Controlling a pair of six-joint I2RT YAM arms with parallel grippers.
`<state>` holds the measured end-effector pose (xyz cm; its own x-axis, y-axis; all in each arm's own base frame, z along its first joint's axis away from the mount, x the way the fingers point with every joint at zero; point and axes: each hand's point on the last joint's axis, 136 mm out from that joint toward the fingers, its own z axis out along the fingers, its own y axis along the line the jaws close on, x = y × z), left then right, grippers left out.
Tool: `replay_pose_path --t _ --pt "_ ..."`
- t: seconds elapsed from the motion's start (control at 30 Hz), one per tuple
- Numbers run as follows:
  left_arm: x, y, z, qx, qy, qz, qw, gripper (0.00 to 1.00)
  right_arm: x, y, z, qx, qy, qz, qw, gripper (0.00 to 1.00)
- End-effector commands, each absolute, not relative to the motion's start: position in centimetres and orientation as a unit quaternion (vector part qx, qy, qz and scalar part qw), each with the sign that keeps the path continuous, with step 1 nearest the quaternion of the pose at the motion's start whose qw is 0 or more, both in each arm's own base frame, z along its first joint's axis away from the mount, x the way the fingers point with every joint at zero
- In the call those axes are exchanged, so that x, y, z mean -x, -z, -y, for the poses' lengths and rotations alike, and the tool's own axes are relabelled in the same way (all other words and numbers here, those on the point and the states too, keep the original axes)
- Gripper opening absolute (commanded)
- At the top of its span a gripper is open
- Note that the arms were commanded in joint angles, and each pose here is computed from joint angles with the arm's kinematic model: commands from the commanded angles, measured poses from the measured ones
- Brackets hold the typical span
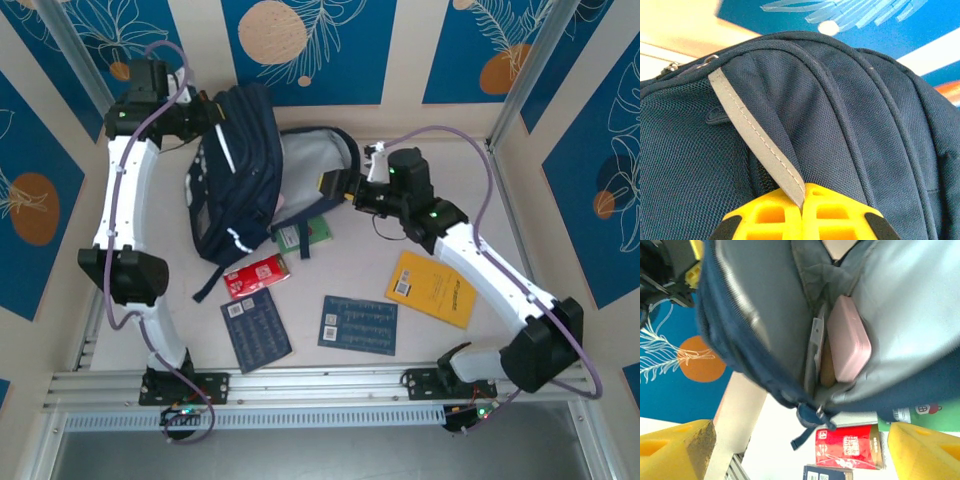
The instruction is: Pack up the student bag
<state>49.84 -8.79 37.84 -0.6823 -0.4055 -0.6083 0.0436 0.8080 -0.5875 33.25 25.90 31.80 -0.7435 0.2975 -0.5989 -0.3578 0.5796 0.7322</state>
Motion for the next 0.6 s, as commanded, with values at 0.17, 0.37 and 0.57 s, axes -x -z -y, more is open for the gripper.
replay_pose_path --t 0.17,0.37,0.57 --pt "-52.3 -45.2 4.6 0.114 0.22 -0.809 0.533 0.0 -32.3 -27.3 -23.1 0.006 -0.439 -0.832 0.339 0.84" --pt "-55.4 -38.0 9.4 0.083 0.262 -0.849 0.45 0.0 -32.6 -23.1 -23.1 -0.009 -0.425 -0.856 0.295 0.8" --pt "-55.9 -29.6 15.5 0.038 0.292 -0.892 0.343 0.0 -32.8 -20.1 -23.6 -0.011 -0.415 -0.875 0.25 0.77"
